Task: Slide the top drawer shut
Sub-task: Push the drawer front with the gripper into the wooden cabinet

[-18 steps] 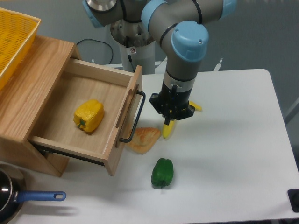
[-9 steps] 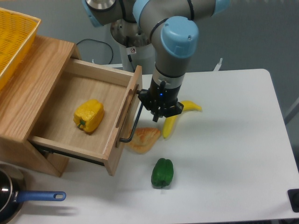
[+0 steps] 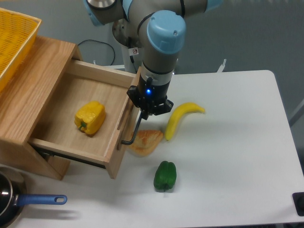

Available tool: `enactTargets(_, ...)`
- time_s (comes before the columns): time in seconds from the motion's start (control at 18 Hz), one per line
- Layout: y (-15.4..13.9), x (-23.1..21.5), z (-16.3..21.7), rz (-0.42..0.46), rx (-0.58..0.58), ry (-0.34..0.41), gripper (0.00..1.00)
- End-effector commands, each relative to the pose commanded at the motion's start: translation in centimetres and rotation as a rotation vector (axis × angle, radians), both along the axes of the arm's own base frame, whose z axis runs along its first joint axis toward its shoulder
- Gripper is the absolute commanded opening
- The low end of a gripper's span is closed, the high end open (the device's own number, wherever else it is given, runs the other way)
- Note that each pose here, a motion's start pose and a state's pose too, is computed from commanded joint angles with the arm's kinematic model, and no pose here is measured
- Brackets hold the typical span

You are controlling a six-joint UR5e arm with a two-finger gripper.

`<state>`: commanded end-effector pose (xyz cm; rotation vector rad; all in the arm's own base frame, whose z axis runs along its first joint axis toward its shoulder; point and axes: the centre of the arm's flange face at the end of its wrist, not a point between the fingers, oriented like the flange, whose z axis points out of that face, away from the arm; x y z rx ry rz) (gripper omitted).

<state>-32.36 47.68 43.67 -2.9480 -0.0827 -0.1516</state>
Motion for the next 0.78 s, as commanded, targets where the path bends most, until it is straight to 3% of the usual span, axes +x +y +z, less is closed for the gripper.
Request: enactTargets(0.78, 2.0, 3.3, -0.5, -0.021, -0.012, -0.014, 0.0)
